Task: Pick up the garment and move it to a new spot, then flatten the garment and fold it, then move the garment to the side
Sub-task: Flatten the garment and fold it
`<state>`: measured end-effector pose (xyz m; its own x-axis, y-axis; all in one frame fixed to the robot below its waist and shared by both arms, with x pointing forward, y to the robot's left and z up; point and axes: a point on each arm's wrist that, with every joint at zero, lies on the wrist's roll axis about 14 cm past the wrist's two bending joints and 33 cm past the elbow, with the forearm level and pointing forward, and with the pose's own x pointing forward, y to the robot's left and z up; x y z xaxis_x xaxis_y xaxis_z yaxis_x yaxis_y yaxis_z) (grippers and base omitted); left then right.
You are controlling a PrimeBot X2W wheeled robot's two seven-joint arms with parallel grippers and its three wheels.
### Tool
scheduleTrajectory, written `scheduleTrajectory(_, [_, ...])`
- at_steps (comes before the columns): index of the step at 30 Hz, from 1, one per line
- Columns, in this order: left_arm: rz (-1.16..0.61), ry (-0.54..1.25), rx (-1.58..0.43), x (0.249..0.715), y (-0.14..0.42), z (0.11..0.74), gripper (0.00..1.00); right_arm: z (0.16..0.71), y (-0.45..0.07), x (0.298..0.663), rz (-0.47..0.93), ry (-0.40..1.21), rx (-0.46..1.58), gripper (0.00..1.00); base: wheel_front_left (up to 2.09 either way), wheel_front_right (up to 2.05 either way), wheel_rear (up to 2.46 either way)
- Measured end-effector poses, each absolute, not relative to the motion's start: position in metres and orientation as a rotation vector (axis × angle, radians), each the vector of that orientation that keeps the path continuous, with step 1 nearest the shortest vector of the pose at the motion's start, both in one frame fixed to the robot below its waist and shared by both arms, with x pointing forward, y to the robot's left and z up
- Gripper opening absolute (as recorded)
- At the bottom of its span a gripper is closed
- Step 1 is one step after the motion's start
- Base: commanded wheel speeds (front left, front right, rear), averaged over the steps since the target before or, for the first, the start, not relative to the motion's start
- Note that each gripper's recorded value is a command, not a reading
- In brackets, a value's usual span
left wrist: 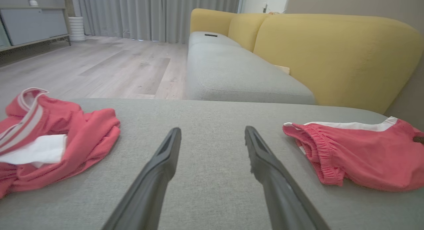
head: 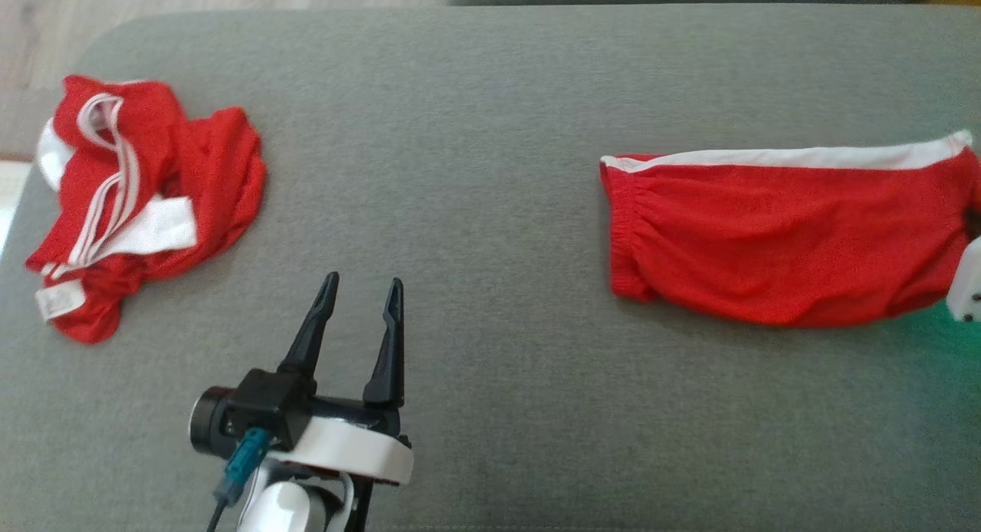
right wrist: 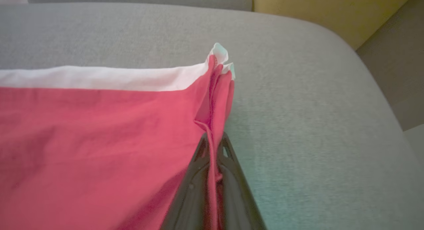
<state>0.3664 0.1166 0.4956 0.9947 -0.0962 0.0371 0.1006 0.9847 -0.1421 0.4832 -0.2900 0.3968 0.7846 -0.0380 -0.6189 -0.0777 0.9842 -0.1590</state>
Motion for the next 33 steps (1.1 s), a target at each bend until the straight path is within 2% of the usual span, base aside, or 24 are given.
scheduleTrajectory(5, [-0.139,-0.030,-0.148,0.368,0.104,0.496,1.00,0.423,-0.299,0.490,-0.002,0.592,-0.175,0.00,0.00,0.00,0.00])
scheduleTrajectory(8, [-0.153,-0.041,-0.147,0.366,0.100,0.500,1.00,0.440,-0.285,0.496,0.028,0.532,-0.167,0.00,0.00,0.00,0.00])
scheduleTrajectory(17, [-0.163,-0.059,-0.144,0.347,0.098,0.506,1.00,0.479,-0.196,0.505,0.228,0.386,-0.105,0.00,0.00,0.00,0.00])
scheduleTrajectory(25, [-0.103,-0.050,-0.143,0.329,0.115,0.502,1.00,0.492,-0.099,0.504,0.432,0.335,-0.047,0.00,0.00,0.00,0.00])
scheduleTrajectory(29, [-0.058,-0.035,-0.139,0.322,0.126,0.497,1.00,0.489,-0.060,0.497,0.514,0.343,-0.028,0.00,0.00,0.00,0.00])
scheduleTrajectory(33, [-0.030,-0.028,-0.146,0.319,0.133,0.495,1.00,0.466,-0.024,0.478,0.593,0.414,-0.006,0.00,0.00,0.00,0.00])
